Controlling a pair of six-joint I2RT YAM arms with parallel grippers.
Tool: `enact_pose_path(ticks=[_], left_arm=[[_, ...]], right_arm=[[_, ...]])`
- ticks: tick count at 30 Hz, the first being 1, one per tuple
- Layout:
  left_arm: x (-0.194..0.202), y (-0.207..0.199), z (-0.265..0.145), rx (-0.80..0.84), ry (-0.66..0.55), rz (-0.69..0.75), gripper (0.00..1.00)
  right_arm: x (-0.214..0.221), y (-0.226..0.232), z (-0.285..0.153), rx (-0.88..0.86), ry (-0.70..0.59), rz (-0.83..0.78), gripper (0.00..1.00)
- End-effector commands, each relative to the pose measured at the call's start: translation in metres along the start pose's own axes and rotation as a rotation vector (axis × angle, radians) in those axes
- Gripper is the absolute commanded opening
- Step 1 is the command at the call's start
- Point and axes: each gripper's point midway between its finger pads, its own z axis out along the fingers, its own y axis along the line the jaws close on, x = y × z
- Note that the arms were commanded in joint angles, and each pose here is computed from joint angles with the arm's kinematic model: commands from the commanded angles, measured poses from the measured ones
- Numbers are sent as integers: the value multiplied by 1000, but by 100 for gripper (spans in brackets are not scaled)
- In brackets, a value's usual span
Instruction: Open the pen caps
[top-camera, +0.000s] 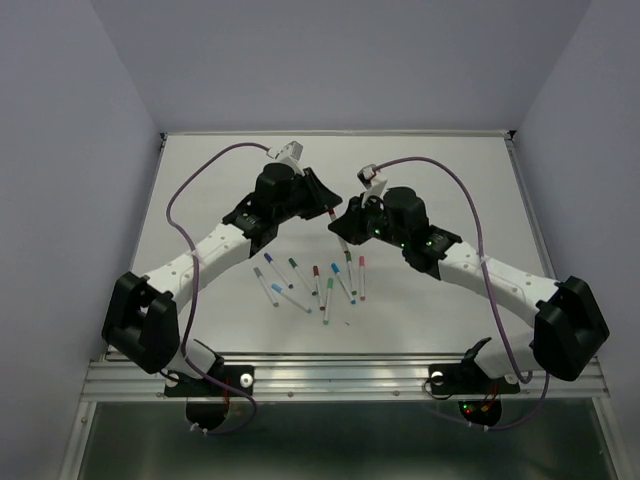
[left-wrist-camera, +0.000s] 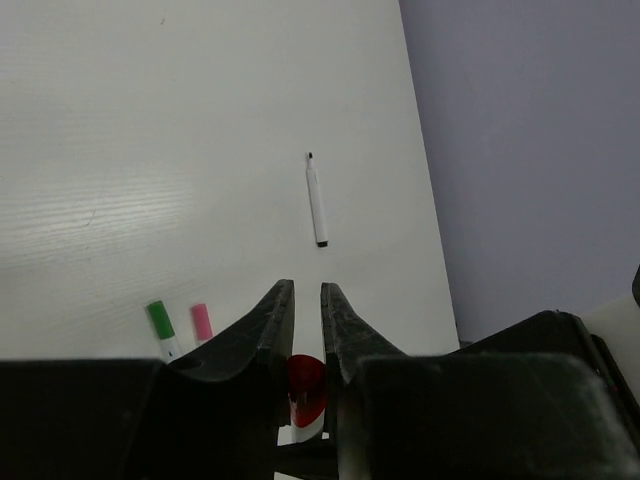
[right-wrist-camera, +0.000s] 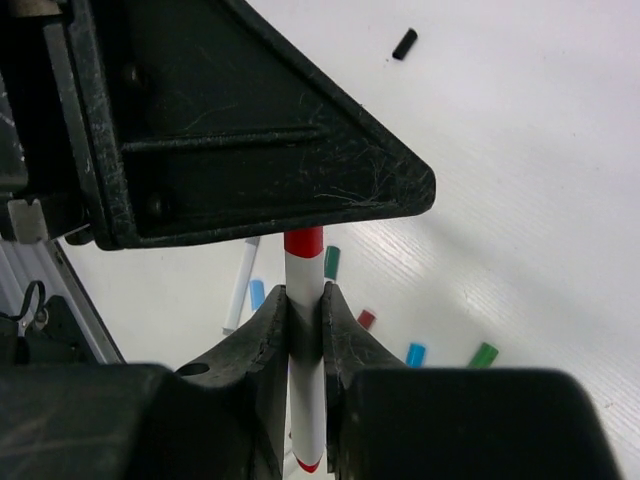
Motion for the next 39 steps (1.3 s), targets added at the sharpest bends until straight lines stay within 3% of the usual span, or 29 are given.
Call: enact_pose_path(ticks=[1,6,14,17,20,23,27,33,37,39], left_arm=[[-83,-31,-11,-17,-245,11,0],[-148,12,-20,-112,-357,-19,0],[-187,76,-29,-248,-422,-63,0],[-188,96,-29,-310,-404,-58,0],[-177,138,-23,-446,-350,-43,0],[-167,180,-27,-617,-304,-51,0],[-148,227,-19,-768,-224,-39,0],[-133,272,-5,-897,-150,-29,4],[-131,285,2,-920,-128,-27,4],[-130,292,3,-928,-124,-30,9]], right_arm=[[28,8,-18,-61,52,-17,1],[73,0,-54,-29,135,35,1],[94,-8,-71,12,148,82,1],[93,-23,-68,98,140,85,1],[85,-66,-65,336,114,95,1],[83,-103,-64,458,113,138,1],[79,-149,-63,559,122,233,1],[66,-191,-59,684,120,207,1],[72,-214,-59,734,155,201,1],[76,-226,-61,759,168,208,1]])
